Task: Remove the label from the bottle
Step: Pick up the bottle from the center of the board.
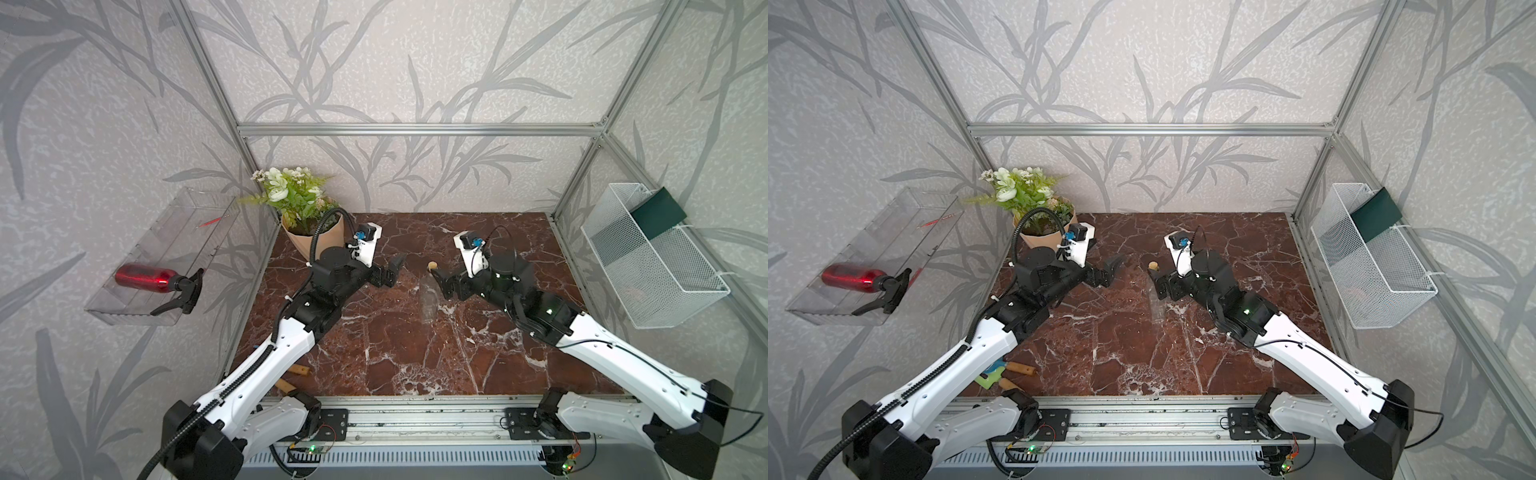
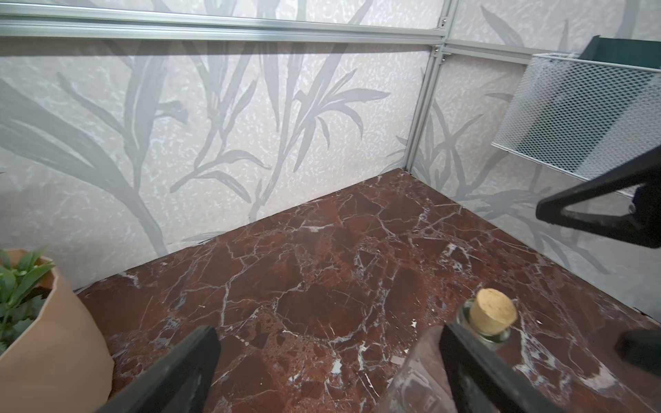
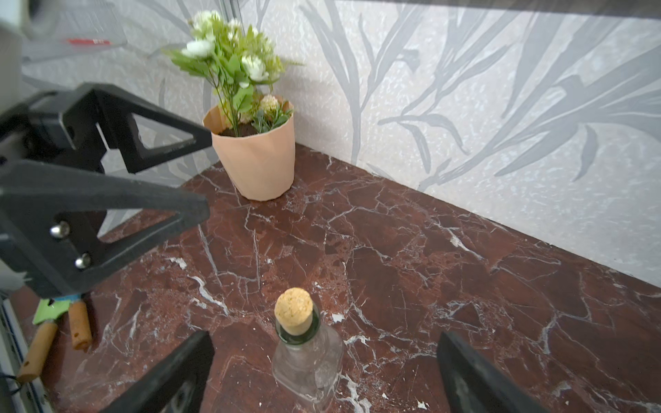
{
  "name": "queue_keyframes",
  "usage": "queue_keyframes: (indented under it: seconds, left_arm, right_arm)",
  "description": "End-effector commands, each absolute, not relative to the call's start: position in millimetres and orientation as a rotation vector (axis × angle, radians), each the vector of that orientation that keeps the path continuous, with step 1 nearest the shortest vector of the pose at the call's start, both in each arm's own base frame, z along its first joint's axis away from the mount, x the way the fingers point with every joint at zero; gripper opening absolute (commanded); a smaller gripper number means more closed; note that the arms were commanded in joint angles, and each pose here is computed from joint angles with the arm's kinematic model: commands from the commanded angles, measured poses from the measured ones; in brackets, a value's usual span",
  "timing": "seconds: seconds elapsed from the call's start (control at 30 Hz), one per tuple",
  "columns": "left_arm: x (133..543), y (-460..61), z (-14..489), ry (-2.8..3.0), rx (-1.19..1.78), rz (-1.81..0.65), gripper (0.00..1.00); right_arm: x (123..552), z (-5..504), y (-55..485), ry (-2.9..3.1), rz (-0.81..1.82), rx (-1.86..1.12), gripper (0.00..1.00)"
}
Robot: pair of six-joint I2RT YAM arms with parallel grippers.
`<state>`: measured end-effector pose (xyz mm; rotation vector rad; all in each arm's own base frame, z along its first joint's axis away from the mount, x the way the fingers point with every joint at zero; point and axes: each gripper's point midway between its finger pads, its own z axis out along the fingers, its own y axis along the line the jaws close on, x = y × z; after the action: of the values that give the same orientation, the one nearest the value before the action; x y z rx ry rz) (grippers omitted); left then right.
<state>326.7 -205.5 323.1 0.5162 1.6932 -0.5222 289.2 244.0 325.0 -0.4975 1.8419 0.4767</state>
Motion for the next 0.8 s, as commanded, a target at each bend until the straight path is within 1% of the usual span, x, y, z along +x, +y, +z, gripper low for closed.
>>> queue_keyframes:
  seconds: [0.0,0.13,0.3,0.5,0.77]
  left_arm:
    - [307,-223,330,1.689,0.634,-0.622,0.99]
    - [298,-247,321,1.695,0.747,-0.676,0.99]
    - [301,-267,314,1.688,0.787,-0.69,0.99]
    - [304,-285,305,1.694,0.838,-0.682,0.99]
    - [312,-292,301,1.683,0.833,-0.67,0.99]
  right_arm:
    - [296,305,216,1.927,0.461,-0.375,0.99]
    - [304,293,193,1.963,0.464,-0.284,0.99]
    - [308,282,170,1.981,0.481,-0.192,0.99]
    - [308,278,161,1.985,0.502,-0.143,0.99]
    - [310,277,161,1.991,0.528,-0.139,0.99]
